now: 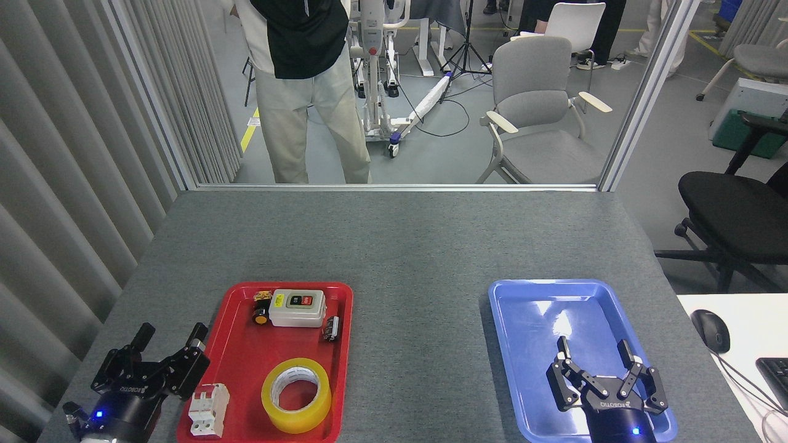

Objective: Place and move tape with both arms

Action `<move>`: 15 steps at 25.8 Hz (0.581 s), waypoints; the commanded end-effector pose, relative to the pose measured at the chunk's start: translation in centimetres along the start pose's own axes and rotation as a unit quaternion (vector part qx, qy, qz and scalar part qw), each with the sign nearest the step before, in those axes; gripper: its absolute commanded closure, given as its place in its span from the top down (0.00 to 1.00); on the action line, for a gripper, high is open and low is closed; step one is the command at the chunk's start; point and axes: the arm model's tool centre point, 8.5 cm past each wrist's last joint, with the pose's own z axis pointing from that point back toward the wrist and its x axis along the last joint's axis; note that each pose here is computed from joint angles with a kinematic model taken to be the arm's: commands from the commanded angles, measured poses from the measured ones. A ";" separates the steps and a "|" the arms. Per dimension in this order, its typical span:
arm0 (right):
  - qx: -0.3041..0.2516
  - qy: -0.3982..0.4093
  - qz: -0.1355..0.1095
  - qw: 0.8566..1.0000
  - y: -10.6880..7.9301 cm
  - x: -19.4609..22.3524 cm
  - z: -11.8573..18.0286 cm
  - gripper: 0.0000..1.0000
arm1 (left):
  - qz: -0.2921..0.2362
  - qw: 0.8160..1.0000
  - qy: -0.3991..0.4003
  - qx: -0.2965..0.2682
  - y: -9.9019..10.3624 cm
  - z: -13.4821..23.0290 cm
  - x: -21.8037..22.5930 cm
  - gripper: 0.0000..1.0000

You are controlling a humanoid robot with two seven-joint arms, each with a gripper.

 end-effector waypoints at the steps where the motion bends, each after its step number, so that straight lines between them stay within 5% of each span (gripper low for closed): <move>1: 0.019 -0.008 -0.004 1.000 -0.5 -1.9 1.5 0.99 | -0.001 1.000 0.002 -0.001 0.0 0.0 -0.1 1.00; 8: 0.025 0.008 0.023 0.999 -0.3 -3.4 2.5 0.99 | -0.003 1.000 0.013 -0.015 -0.2 0.0 -0.4 1.00; 15: 0.016 0.018 0.024 0.999 -0.8 -3.3 2.0 0.99 | -0.003 1.000 0.017 -0.012 -0.1 0.0 -0.5 1.00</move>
